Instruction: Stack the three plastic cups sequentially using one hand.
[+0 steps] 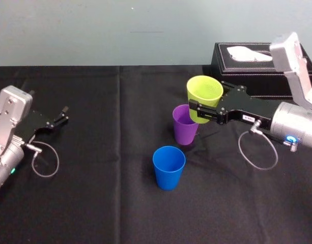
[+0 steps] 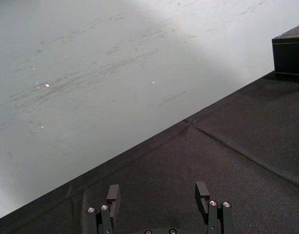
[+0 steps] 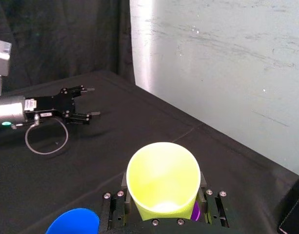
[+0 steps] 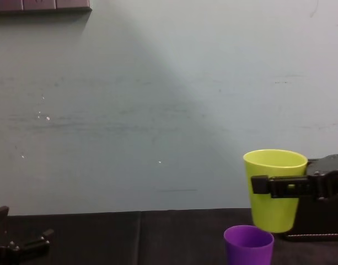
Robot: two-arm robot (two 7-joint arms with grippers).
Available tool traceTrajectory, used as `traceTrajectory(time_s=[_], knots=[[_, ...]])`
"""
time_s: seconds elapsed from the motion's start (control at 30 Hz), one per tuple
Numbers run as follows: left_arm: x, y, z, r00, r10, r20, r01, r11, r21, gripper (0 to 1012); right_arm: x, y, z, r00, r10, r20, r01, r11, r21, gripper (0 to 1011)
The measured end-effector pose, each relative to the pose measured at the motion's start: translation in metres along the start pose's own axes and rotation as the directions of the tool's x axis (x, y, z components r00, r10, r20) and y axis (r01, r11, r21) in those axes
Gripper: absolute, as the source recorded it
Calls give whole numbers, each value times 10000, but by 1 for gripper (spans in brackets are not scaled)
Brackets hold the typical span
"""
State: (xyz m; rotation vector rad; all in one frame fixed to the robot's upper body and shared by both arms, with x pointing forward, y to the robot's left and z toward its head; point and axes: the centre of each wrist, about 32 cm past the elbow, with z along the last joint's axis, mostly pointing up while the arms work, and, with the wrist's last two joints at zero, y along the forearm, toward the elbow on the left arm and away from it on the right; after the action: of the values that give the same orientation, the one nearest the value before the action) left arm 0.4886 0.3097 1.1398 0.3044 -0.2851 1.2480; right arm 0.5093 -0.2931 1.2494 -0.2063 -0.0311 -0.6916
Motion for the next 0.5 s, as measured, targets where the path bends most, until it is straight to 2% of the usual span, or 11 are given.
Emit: traceTrajectory(time_s=[0.27,0.5], knots=[[0,0,0,10000,-1,0,1,10000,1,1011,96,217,-32,9997,134,-210,-136,9999,-78,741],[0,0,0,10000,0,0,0,10000,0,1012,155,320,-95,9991,208,-364,-211,9997,-81,741]])
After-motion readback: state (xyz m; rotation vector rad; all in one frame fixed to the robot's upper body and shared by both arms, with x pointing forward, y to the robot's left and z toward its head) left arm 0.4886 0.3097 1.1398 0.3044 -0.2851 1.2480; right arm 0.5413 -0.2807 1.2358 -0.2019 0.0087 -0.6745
